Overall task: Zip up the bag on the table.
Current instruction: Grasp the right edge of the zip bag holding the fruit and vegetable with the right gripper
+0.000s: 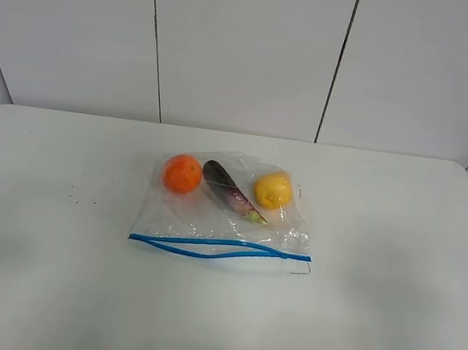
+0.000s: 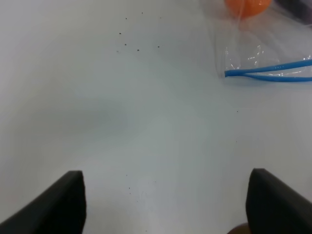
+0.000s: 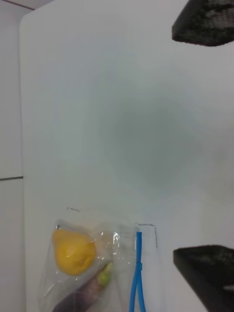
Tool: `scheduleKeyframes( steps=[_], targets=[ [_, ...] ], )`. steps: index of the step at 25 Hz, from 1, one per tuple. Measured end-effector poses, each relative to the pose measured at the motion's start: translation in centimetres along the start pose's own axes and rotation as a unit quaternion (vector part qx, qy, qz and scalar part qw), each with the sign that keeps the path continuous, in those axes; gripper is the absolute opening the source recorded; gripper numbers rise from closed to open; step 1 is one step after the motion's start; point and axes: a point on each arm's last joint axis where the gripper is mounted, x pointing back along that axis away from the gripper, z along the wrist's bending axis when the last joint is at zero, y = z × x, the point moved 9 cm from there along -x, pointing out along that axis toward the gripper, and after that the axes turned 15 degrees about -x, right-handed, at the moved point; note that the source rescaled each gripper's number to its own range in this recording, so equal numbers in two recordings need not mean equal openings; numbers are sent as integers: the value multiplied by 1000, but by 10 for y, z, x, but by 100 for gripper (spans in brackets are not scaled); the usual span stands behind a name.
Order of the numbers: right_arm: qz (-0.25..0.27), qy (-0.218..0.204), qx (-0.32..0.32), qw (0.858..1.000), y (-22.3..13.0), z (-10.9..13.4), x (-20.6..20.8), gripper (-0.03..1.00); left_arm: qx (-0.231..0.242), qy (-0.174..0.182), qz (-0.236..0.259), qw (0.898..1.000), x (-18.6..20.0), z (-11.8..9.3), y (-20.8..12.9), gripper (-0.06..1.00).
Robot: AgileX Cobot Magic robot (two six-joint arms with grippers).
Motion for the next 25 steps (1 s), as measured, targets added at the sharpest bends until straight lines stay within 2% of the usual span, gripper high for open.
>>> scheduleKeyframes(
  steps=[9,12,16,20,23,25],
  targets=[
    [0,1,-1,1000,0,0,0,91,0,0,0,1000,0,0,0,99],
    [10,-1,-1,1000,1,1,-2,87,0,0,0,1000,0,0,0,99],
    [55,-11,-5,998,20,6,-10,83,0,0,0,1000,0,0,0,99],
    [130,-21,-17,991,48,14,-38,82,0,0,0,1000,0,0,0,99],
    [190,-28,-30,981,57,19,-68,82,0,0,0,1000,0,0,0,99],
    [242,-35,-42,969,55,20,-93,82,0,0,0,1000,0,0,0,99]
  ],
)
